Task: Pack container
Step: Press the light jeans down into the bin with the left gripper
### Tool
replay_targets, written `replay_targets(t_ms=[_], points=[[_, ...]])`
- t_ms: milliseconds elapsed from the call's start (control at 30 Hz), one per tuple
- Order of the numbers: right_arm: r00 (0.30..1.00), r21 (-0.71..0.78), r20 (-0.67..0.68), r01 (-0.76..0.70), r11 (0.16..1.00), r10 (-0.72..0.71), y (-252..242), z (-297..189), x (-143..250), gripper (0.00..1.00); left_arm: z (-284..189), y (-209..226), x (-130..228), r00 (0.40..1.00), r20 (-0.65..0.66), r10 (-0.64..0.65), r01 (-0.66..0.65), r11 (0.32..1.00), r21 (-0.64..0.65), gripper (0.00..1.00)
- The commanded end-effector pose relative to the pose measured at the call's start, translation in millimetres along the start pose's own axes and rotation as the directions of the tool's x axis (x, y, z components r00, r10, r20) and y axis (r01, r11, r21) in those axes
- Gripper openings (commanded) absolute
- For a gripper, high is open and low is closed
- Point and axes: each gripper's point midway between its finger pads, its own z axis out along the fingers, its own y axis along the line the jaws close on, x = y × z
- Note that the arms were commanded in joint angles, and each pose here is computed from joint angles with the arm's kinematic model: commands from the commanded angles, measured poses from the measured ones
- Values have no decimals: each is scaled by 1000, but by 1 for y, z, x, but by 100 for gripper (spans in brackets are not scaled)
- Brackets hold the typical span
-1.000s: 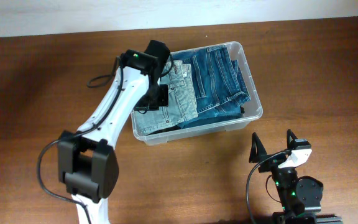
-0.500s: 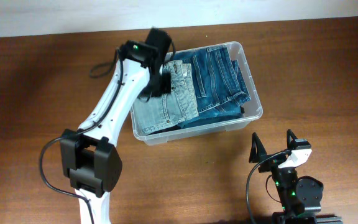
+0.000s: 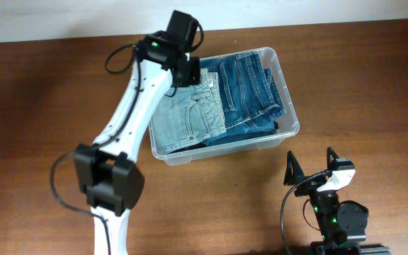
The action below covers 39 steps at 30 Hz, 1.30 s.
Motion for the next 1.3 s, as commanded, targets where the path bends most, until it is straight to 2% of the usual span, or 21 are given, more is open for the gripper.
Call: replay_targets(t_ms=[0, 267, 400, 567, 733, 1067, 1267], points=[[1000, 15, 0, 9, 1000, -9, -3, 0, 2, 98, 39, 6, 13, 997, -73, 19, -22, 999, -40, 0], [1000, 15, 0, 9, 1000, -9, -3, 0, 2, 98, 58, 8, 23, 993, -118, 24, -31, 998, -54, 0], [1000, 15, 0, 9, 1000, -9, -3, 0, 2, 98, 32, 5, 10, 997, -76, 23, -26, 999, -37, 0], [1000, 15, 0, 9, 1000, -9, -3, 0, 2, 98, -39, -3, -6, 1000, 0, 24, -24, 1000, 18, 0], [1000, 15, 0, 9, 1000, -9, -3, 0, 2, 98, -47, -21, 20, 994, -97, 46, -36, 994, 100, 0], [1000, 15, 0, 9, 1000, -9, -3, 0, 2, 98, -13, -42, 97, 935, -332, 126, -98, 990, 99, 0], [1000, 15, 0, 9, 1000, -9, -3, 0, 2, 98, 13, -50, 125, 912, -379, 160, -133, 986, 96, 0]])
